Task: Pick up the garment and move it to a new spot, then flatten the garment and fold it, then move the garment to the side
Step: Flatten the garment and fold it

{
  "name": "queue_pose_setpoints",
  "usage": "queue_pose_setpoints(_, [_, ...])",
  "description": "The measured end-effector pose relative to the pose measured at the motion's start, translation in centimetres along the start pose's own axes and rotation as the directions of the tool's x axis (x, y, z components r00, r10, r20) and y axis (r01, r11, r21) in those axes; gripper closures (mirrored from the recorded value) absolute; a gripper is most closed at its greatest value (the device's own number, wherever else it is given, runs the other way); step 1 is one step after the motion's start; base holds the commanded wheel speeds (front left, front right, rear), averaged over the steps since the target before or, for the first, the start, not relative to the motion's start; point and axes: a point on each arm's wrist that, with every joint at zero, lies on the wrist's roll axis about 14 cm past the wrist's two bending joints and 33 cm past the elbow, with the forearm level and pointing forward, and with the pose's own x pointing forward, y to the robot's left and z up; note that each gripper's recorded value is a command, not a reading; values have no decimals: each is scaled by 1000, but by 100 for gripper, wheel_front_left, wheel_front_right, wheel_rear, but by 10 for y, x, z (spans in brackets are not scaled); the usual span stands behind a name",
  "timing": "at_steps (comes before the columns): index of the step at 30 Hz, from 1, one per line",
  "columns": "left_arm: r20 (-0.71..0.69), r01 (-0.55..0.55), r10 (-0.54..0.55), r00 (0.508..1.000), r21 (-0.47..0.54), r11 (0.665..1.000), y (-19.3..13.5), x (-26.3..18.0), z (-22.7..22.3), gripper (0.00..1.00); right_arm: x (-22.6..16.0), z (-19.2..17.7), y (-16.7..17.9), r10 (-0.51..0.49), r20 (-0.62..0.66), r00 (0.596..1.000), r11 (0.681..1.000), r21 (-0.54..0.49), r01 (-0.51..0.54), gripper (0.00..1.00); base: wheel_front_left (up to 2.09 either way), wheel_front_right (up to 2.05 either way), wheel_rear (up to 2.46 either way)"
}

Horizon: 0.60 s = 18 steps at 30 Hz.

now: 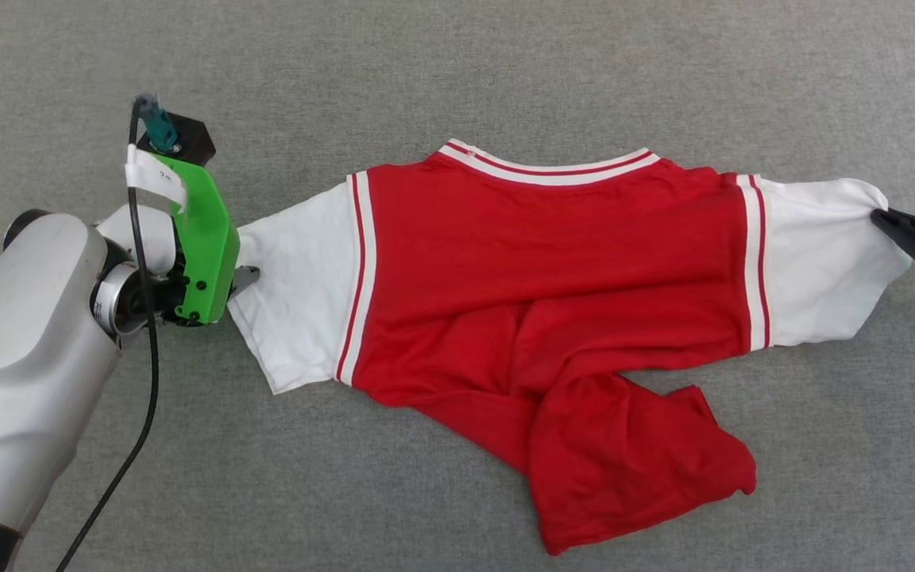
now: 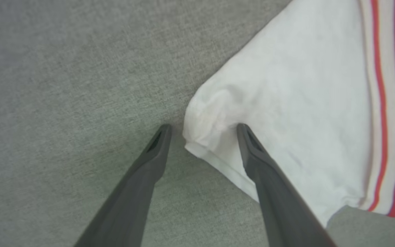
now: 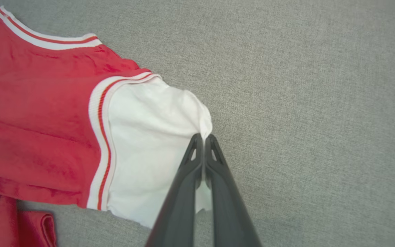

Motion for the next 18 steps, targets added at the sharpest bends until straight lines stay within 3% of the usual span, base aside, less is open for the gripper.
queue_pose_setpoints(5, [-52, 8, -8, 999, 8, 1000, 3, 12, -6, 0, 5, -11, -2, -2, -32, 999, 1000, 7, 3, 100, 0, 0, 0])
queue_pose_setpoints(6, [-57, 13, -13, 998, 9, 1000, 2, 14, -7, 98, 6, -13, -3, -3, -37, 999, 1000, 7, 3, 100, 0, 0, 0])
queue_pose_setpoints(11, [3, 26, -26, 1000, 35, 999, -3, 13, 0, 100, 7, -13, -2, -2, -31, 1000, 1000, 7, 2, 100, 0, 0, 0])
queue_pose_setpoints(18, [274, -8, -17, 962, 89, 996, -3, -21, 37, 100, -6, 18, -1, -11, 110, 994, 1000, -18, 13, 100, 0, 0, 0])
